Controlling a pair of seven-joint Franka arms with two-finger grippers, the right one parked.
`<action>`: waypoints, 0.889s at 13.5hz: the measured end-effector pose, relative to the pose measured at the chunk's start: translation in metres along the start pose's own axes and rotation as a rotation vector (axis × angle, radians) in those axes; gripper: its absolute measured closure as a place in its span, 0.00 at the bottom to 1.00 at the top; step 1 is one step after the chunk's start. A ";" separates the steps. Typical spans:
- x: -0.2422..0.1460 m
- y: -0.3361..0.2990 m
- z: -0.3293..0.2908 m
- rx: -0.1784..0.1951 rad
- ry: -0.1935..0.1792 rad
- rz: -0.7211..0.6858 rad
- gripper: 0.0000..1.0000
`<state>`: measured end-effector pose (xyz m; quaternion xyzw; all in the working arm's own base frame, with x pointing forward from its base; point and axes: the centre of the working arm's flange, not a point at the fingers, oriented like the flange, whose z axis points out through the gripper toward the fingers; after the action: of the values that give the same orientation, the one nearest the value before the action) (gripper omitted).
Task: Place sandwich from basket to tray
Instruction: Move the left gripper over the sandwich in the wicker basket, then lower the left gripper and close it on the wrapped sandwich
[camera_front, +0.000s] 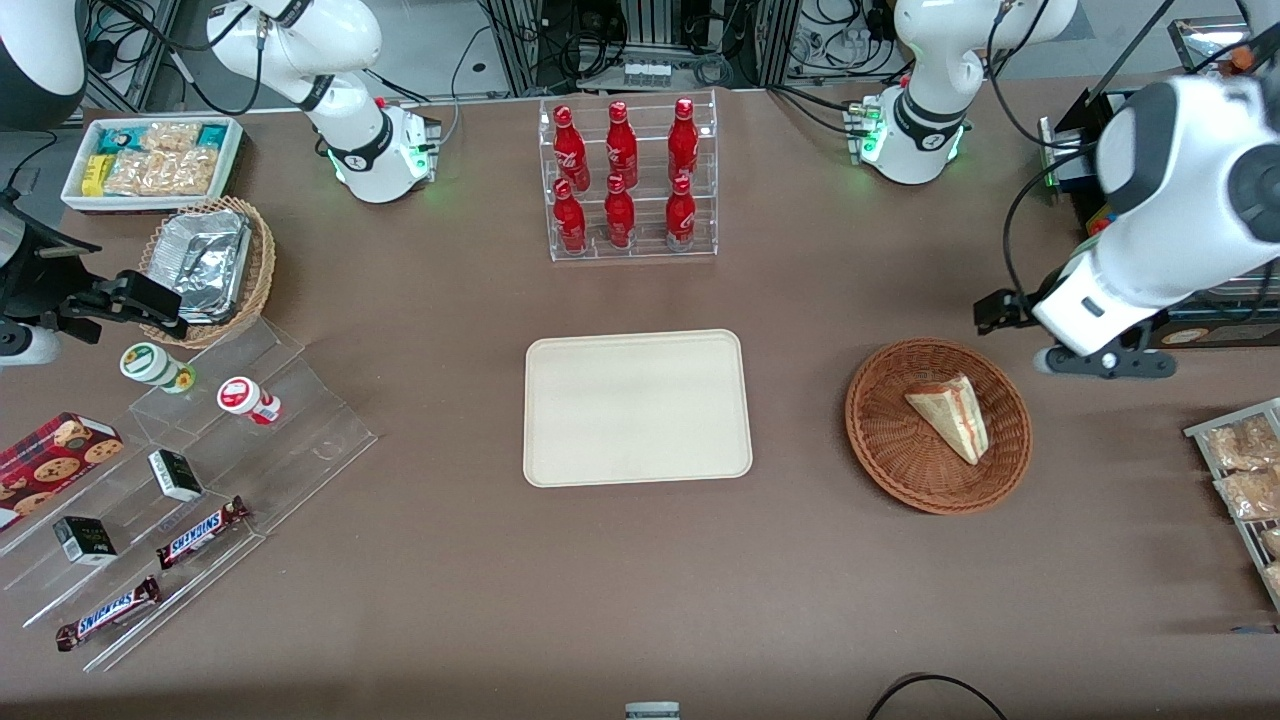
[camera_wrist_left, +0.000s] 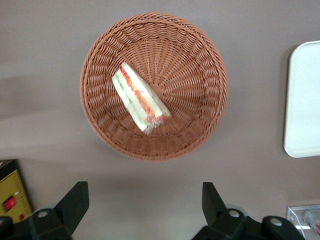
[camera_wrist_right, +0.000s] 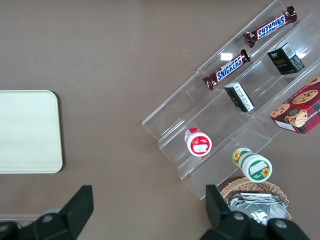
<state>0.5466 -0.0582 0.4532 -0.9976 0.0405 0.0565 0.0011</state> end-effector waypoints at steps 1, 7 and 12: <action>0.000 -0.001 0.019 -0.001 0.015 -0.001 0.00; 0.009 -0.004 0.092 -0.008 0.046 -0.006 0.00; 0.009 -0.020 0.109 -0.016 0.071 -0.194 0.00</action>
<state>0.5445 -0.0382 0.3441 -0.9982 -0.0568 0.0211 -0.0030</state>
